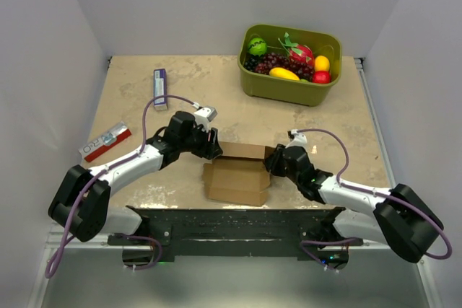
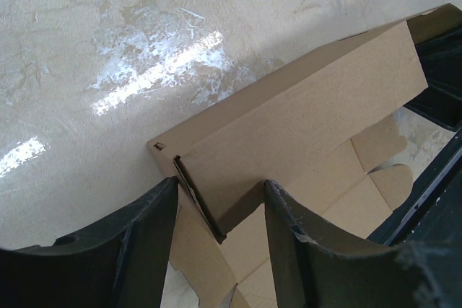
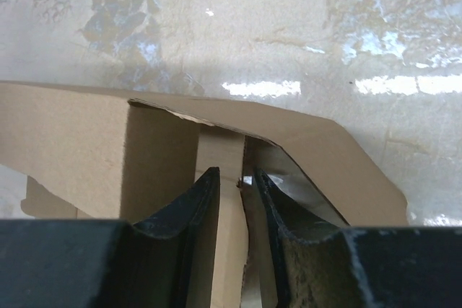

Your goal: Fold the paper box

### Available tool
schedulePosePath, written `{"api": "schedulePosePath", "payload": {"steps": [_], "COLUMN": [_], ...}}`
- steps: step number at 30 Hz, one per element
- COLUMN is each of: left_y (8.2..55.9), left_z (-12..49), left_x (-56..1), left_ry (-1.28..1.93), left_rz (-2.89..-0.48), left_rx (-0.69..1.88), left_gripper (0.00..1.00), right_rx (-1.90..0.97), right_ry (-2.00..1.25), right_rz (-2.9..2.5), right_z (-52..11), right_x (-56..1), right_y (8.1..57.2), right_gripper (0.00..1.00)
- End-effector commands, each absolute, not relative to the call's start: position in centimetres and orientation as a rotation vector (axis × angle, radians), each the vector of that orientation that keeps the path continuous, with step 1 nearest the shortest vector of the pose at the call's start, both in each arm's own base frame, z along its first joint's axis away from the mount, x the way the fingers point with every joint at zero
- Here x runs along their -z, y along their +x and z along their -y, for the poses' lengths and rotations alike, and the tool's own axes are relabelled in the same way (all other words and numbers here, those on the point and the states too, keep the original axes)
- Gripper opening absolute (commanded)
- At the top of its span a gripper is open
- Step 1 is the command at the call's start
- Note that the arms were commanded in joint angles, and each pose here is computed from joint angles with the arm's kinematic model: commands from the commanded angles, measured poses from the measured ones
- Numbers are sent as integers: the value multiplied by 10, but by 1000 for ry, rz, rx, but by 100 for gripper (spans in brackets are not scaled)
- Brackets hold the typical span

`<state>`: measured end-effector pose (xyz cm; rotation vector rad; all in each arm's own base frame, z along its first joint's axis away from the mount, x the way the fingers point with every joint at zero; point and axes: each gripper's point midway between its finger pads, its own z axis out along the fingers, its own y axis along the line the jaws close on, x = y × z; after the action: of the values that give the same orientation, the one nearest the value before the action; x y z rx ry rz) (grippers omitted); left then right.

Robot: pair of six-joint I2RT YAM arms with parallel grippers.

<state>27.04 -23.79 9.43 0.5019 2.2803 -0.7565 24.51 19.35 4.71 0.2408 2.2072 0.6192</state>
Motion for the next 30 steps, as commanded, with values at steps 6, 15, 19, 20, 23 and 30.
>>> {"api": "schedulePosePath", "payload": {"steps": [6, 15, 19, 20, 23, 30], "left_y": [275, 275, 275, 275, 275, 278], "left_z": [243, 244, 244, 244, 244, 238], "left_x": [-103, -101, -101, -102, -101, -99], "left_ry": [509, 510, 511, 511, 510, 499], "left_rz": [-2255, -2260, -2260, -2258, -2260, -2273], "left_rx": [778, 781, 782, 783, 781, 733], "left_gripper": [55, 54, 54, 55, 54, 54], "right_rx": [-698, -704, -687, -679, -689, -756], "right_ry": [148, 107, 116, 117, 116, 74], "right_rz": [-2075, -2087, -2125, -2141, -2164, -2167], "right_z": [-220, -235, -237, -237, -239, -237], "right_x": [-76, -68, -51, -44, -37, -70], "right_y": [263, 260, 258, 257, 253, 234], "right_gripper": [26, 25, 24, 24, 24, 55]}}
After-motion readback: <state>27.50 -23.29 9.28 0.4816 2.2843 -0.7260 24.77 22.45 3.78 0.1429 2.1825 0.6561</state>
